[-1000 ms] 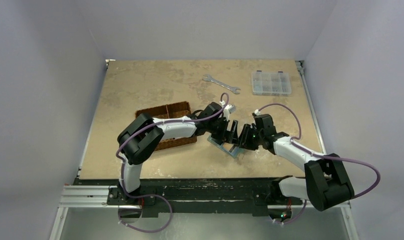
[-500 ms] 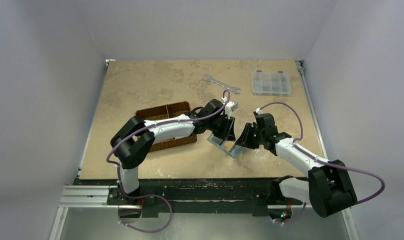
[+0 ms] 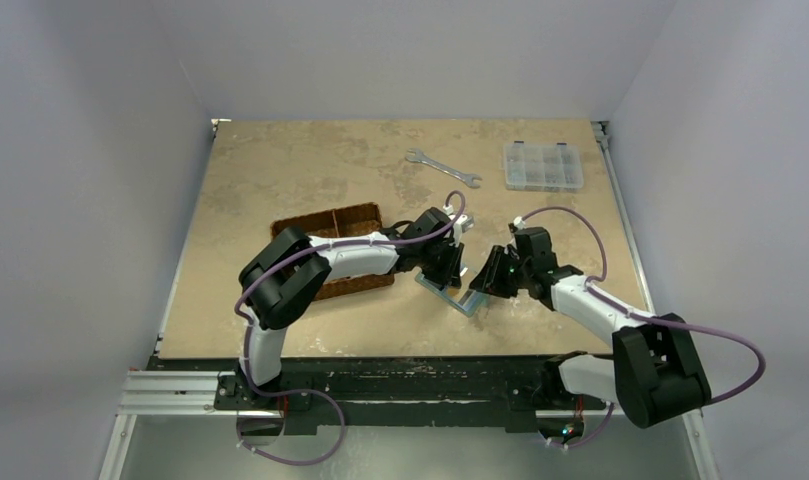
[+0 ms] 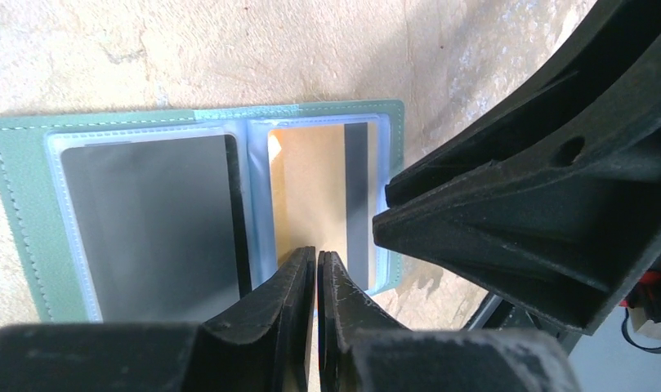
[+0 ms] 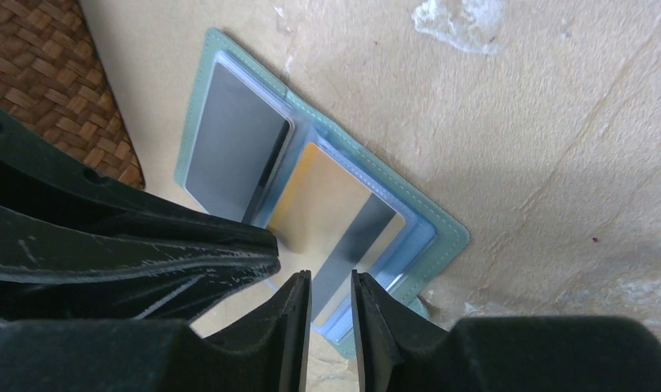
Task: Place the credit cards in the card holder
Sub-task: Insert the credit card into the card holder.
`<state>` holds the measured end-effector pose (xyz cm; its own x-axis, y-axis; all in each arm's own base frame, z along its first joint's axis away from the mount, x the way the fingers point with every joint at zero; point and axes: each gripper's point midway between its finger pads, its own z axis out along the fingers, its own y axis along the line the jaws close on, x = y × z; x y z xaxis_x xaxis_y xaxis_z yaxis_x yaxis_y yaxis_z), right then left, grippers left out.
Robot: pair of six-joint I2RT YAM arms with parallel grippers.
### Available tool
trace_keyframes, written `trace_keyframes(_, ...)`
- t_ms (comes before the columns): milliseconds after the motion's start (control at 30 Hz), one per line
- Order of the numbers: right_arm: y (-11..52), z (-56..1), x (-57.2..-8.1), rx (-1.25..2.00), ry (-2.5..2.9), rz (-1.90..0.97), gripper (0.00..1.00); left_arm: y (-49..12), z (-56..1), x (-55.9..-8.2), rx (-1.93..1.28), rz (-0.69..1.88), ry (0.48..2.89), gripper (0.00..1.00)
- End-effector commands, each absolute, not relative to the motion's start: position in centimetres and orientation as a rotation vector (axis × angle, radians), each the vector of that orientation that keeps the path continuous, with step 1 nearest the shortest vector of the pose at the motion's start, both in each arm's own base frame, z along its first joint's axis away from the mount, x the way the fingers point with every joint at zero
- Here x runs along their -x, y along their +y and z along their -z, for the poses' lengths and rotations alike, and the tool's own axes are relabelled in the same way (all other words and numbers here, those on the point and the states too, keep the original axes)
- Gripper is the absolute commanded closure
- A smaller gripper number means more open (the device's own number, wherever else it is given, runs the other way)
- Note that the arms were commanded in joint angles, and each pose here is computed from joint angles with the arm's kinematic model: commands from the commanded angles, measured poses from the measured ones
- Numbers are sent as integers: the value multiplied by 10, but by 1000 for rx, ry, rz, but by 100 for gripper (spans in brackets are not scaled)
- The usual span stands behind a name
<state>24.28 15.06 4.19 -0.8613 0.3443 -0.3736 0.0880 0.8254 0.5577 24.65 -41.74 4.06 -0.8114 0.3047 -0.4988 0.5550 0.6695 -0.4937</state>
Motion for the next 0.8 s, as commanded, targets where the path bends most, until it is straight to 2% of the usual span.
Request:
trace_keyframes(0,156,-41,-241,-313,2531,-795,66,-417,-42,-257,-691,874,2462,90)
trace_keyframes(300,155,-36,-234,-403,2530,-837,58,-406,-23,-257,-684,811,2492,93)
trace_keyframes(767,157,-42,-234,-419,2513,-870,58,-398,-3,-251,-679,797,2535,95)
